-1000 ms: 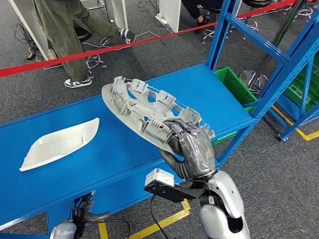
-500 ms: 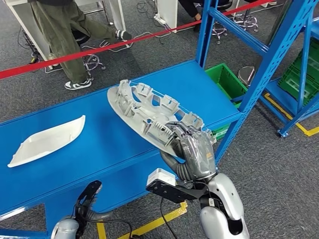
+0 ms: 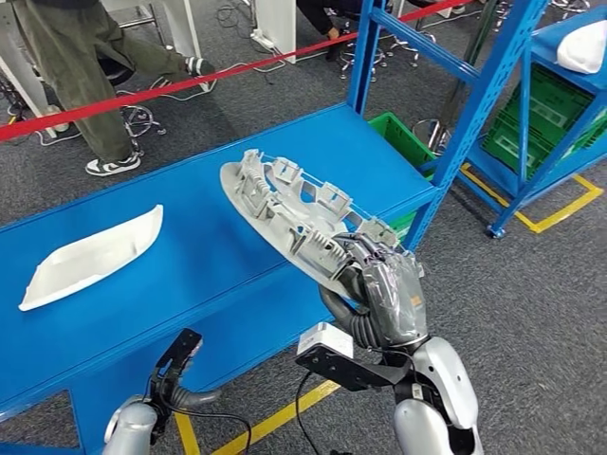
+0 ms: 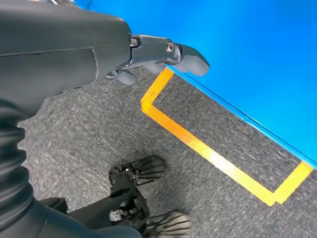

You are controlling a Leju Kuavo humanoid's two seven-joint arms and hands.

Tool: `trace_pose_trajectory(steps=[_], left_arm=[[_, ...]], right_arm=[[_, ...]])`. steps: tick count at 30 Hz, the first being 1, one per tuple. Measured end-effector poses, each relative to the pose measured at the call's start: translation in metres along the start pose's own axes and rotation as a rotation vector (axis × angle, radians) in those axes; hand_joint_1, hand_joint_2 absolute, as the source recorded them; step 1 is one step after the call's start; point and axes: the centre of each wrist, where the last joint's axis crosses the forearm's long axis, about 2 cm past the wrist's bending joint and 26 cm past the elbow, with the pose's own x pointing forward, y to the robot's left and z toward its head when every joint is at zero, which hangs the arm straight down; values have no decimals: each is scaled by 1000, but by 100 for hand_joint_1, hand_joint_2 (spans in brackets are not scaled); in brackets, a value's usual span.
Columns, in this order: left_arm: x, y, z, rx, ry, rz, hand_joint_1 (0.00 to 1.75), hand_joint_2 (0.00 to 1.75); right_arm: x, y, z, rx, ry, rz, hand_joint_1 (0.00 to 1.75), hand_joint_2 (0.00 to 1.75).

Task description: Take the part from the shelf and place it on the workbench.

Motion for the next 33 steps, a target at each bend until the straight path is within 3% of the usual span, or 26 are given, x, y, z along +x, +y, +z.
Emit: trace_pose_trajectory(steps=[11, 18, 33], left_arm=[[6, 3, 0, -3, -13, 37, 0, 175], [-3, 6, 2, 34, -20, 191, 0, 175], [-10, 0, 8, 53, -58, 180, 0, 175]], right_arm=[[-5, -2, 2, -2, 23, -20, 175, 175], [-11, -1, 10, -1, 61, -31, 175, 175], [-39, -10, 35, -65, 179, -128, 175, 175]])
